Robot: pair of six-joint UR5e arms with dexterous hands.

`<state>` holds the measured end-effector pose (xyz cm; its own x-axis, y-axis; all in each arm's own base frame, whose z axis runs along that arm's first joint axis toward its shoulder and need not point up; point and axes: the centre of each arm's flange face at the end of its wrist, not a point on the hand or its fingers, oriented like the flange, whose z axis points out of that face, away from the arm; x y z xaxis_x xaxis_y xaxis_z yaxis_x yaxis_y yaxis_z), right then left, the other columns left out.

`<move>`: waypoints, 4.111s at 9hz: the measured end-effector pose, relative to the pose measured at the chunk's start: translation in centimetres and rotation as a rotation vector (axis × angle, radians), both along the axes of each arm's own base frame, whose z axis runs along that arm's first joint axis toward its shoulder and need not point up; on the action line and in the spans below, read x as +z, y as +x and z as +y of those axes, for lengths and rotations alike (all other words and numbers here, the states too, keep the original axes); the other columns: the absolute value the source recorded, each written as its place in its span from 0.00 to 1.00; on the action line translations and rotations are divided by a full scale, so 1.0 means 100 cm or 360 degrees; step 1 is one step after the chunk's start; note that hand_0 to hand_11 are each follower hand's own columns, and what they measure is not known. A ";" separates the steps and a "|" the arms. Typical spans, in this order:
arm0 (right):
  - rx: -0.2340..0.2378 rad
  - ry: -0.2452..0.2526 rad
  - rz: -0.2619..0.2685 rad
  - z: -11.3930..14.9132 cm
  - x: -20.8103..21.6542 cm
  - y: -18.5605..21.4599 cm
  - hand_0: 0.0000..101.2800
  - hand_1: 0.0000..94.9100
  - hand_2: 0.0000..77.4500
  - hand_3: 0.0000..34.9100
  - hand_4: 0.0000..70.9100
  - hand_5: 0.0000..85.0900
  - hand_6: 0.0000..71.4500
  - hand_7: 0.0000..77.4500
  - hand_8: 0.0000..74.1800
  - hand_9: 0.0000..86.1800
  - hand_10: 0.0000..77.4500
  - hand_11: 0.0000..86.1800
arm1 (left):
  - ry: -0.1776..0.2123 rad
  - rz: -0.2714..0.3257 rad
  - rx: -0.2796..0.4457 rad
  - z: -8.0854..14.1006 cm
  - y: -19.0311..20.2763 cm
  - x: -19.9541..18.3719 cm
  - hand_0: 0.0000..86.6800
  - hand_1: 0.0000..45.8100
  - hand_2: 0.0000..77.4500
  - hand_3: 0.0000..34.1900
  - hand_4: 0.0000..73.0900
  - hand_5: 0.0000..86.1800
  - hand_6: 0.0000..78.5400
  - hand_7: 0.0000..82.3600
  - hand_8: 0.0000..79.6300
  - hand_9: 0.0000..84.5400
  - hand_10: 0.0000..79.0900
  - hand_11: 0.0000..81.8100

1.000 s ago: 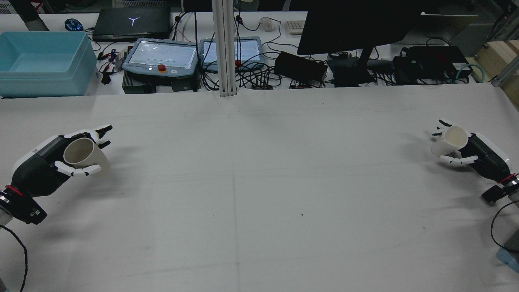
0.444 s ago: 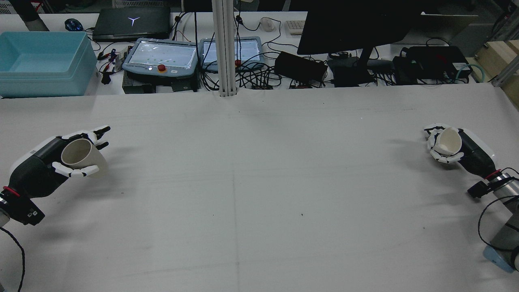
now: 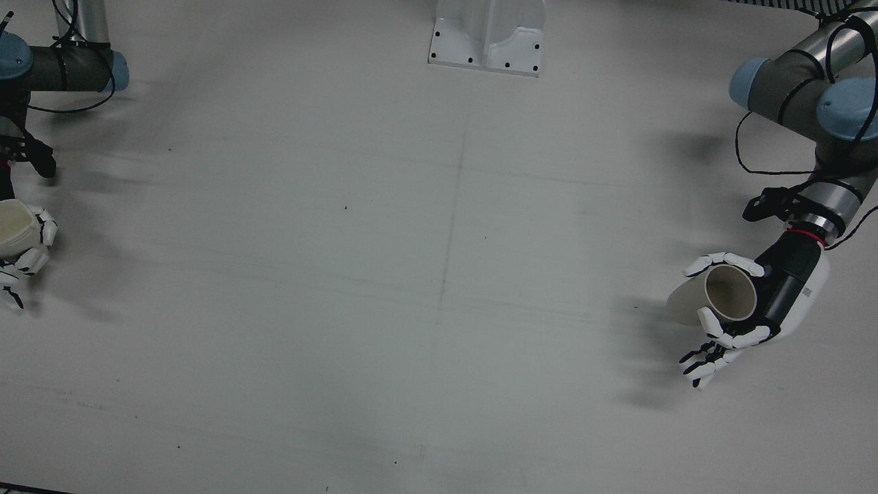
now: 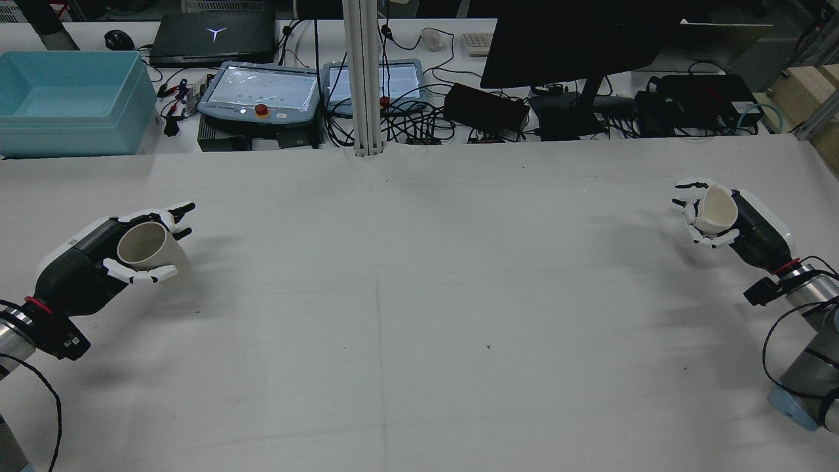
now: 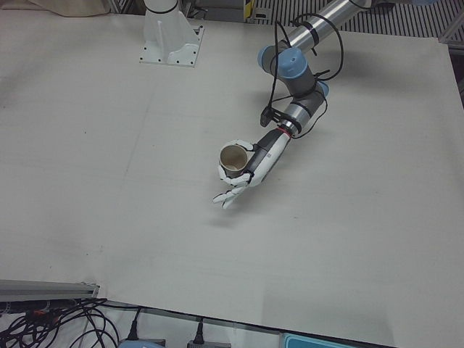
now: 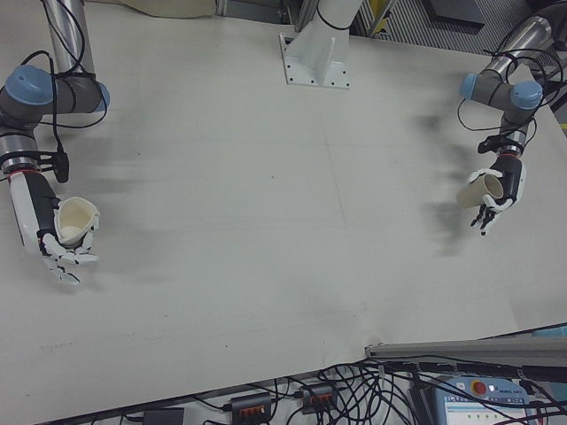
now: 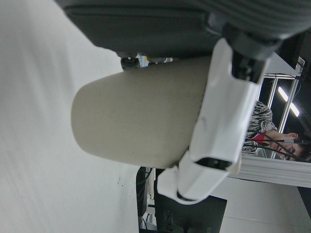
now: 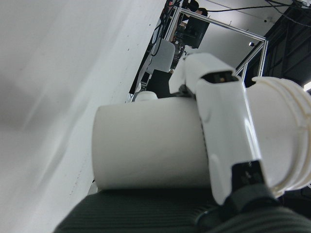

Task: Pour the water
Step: 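Bring both cups toward the table center, white cup above the beige cup, then tilt the white cup with the right hand over the beige cup's opening, then turn the white cup upright and withdraw both hands apart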

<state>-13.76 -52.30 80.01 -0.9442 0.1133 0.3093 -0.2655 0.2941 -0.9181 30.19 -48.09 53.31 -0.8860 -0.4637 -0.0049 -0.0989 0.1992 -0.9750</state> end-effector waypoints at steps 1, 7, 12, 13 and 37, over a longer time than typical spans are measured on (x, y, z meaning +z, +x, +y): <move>0.0013 -0.0002 -0.0011 -0.005 -0.022 0.002 0.79 0.26 0.63 0.35 0.22 0.33 0.89 0.69 0.82 0.58 0.12 0.22 | 0.0004 -0.0002 0.0029 -0.002 0.018 -0.014 0.93 0.50 0.46 0.00 0.54 0.58 0.20 0.16 0.12 0.03 0.10 0.20; 0.0140 -0.0012 -0.0024 -0.034 -0.198 0.040 0.79 0.24 0.65 0.35 0.29 0.33 0.89 0.69 0.81 0.59 0.10 0.19 | 0.0141 -0.0073 0.0116 -0.013 0.112 -0.094 0.93 0.50 0.46 0.00 0.54 0.57 0.22 0.17 0.13 0.05 0.12 0.21; 0.0275 0.0059 0.0101 -0.018 -0.369 0.086 0.79 0.24 0.65 0.36 0.32 0.33 0.89 0.69 0.76 0.61 0.06 0.15 | 0.0337 -0.0074 0.0127 -0.034 0.192 -0.208 0.92 0.49 0.47 0.00 0.54 0.58 0.23 0.18 0.13 0.06 0.12 0.22; 0.0320 0.0094 0.0162 -0.013 -0.399 0.096 0.79 0.24 0.65 0.36 0.35 0.33 0.90 0.69 0.76 0.62 0.05 0.13 | 0.0369 -0.0092 0.0151 -0.028 0.215 -0.230 0.93 0.49 0.47 0.00 0.54 0.57 0.25 0.18 0.14 0.06 0.12 0.22; 0.0189 0.0266 0.0969 0.029 -0.497 -0.059 0.79 0.22 0.66 0.35 0.19 0.32 0.82 0.70 0.65 0.70 0.11 0.16 | 0.0424 0.0058 0.0248 -0.025 0.269 -0.322 0.93 0.48 0.47 0.00 0.54 0.57 0.28 0.21 0.16 0.08 0.12 0.21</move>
